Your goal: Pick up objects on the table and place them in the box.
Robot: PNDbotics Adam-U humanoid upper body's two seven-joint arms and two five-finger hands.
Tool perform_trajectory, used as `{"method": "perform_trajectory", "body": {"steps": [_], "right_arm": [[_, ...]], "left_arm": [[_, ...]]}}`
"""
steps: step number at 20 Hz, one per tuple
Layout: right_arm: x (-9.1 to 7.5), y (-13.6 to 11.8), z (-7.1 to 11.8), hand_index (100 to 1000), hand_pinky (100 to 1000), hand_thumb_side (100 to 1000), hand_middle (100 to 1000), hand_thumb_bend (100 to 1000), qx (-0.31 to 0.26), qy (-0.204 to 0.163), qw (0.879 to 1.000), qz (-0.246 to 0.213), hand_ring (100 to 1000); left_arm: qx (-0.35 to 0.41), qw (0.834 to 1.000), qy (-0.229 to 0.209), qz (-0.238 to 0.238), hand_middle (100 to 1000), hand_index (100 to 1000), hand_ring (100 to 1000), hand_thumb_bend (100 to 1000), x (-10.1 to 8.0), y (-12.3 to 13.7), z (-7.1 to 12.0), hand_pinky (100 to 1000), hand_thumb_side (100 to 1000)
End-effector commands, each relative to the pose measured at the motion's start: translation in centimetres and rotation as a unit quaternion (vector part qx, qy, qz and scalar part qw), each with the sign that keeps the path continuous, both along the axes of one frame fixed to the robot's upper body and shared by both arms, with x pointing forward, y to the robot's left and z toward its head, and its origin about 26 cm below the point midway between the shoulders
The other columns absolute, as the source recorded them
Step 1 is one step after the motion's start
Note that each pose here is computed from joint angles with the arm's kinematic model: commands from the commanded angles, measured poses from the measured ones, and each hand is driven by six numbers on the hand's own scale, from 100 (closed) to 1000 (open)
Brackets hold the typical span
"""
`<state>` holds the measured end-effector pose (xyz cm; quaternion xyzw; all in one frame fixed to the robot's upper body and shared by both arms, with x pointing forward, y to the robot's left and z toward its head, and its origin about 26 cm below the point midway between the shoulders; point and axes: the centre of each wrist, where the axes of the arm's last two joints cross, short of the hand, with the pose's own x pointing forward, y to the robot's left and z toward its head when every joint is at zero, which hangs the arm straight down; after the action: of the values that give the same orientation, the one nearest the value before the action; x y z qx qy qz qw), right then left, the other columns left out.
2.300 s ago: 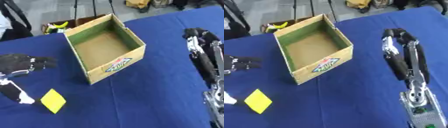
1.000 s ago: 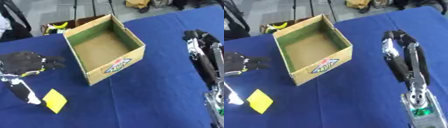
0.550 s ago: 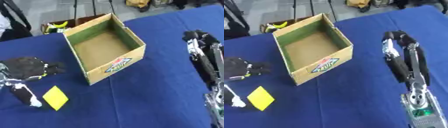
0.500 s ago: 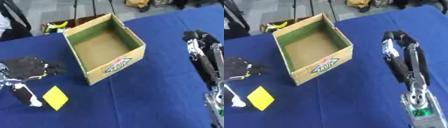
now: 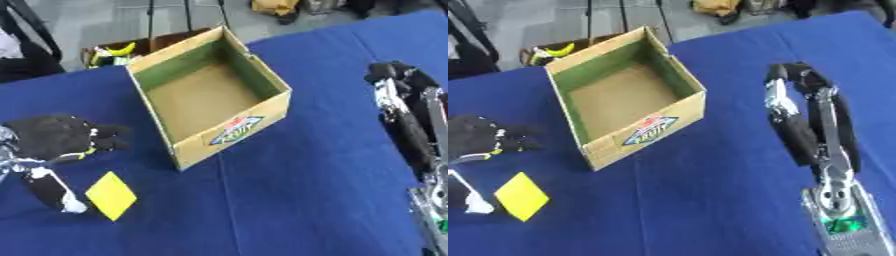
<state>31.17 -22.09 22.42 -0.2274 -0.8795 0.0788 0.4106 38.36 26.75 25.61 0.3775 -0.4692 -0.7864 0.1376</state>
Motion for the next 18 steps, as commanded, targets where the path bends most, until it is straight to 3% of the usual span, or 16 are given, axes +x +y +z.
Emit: {"method": "perform_trajectory", "body": {"steps": [1,7,11,18], "right_arm": [[-0.18,-0.19,0.57,745,945,772,637,100,-0.006,-0.010,1.000,-0.001,1000],[-0.16,-0.21,0.60,743,945,771,636,100,-0.007,-0.010,1.000,-0.001,1000],[-0.16,-0.19,0.57,742,945,770,634,100,-0.008,-0.010,1.000,-0.002,1000],[-0.18,-0.18,0.36,739,946,767,631,100,-0.007,-0.007,1.000,-0.005,1000]], "left_arm": [[0.199,0.977,0.051,-0.049,1000,967,723,699,-0.39,-0.09,1.55,549,561],[0.203,0.977,0.037,-0.048,1000,960,735,690,-0.75,-0.35,2.15,554,540],[0.209,0.974,0.048,-0.069,974,845,711,590,-0.81,-0.20,2.09,533,509],[0.212,0.973,0.050,-0.074,929,818,719,505,-1.06,0.21,2.47,535,511]]}}
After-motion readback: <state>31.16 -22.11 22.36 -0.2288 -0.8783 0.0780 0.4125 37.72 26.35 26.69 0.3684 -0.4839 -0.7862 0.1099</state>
